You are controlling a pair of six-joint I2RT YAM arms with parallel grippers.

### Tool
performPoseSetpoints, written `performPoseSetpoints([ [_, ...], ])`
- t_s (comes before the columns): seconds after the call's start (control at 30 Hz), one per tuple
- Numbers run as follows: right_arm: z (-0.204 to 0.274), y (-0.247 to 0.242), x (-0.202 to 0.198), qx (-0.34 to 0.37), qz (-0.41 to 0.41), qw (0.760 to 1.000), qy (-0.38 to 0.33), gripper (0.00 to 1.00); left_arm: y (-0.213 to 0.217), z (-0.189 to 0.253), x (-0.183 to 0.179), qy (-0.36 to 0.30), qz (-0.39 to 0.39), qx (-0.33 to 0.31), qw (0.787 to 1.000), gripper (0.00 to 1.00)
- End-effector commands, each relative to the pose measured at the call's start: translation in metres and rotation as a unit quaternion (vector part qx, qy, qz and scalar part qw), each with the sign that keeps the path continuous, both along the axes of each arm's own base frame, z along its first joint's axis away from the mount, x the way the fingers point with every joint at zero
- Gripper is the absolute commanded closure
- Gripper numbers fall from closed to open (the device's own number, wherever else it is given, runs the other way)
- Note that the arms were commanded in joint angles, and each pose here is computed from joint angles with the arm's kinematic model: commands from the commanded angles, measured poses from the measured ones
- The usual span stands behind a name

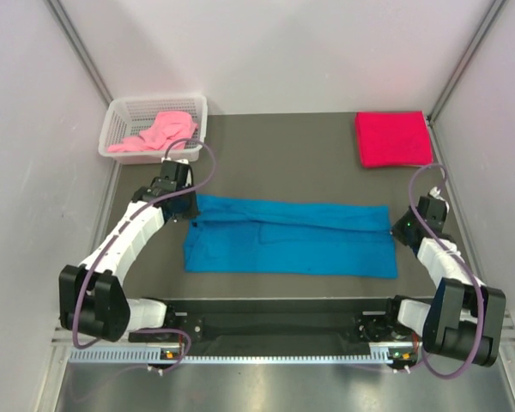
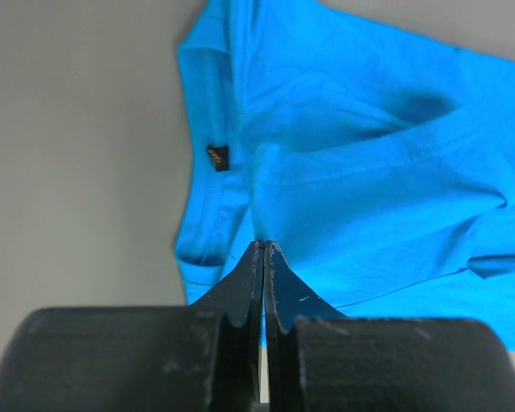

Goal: Fold and stack the t-shirts
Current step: Fold the tshirt

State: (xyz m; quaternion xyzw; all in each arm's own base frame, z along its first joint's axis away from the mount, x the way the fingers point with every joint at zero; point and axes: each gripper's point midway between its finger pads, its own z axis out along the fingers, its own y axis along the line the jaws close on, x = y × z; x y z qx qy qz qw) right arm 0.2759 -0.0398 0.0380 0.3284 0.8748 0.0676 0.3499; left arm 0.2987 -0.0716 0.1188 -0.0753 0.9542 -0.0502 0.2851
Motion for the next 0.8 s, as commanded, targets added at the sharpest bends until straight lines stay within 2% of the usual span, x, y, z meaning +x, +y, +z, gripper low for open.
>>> performPoseSetpoints([
  [0.0,0.019,-0.008,0.005,-0.015,-0.012,0.999,-0.028,1.00,0.013,0.016,-0.001,-0.026,0.014,0.026,0.999,1.00],
  [0.1,0.020,-0.009,0.004,-0.020,-0.012,0.999,-0.022,1.00,0.014,0.016,-0.002,-0.024,0.012,0.031,0.999,1.00],
  [0.27,0.009,0.001,-0.006,0.005,-0.008,1.000,-0.002,1.00,0.007,-0.007,-0.019,0.020,-0.007,0.017,1.000,1.00],
  [0.43,0.004,-0.006,-0.014,-0.010,-0.026,1.000,0.008,0.98,0.005,-0.023,-0.028,0.033,-0.006,0.013,0.999,1.00],
  [0.53,0.001,-0.004,-0.020,-0.003,-0.031,0.999,0.016,0.88,-0.004,-0.028,-0.028,0.046,-0.019,0.002,0.999,1.00],
  [0.57,0.003,-0.004,-0.020,-0.001,-0.034,0.999,0.015,0.78,-0.006,-0.030,-0.030,0.053,-0.023,0.004,0.998,1.00],
  [0.67,0.015,-0.009,-0.021,-0.011,-0.045,0.999,0.019,0.64,-0.006,-0.034,-0.033,0.066,-0.025,0.018,0.997,1.00],
  [0.77,0.027,-0.009,-0.019,-0.009,-0.048,0.999,0.011,0.62,-0.005,-0.031,-0.032,0.064,-0.023,0.025,0.997,1.00],
])
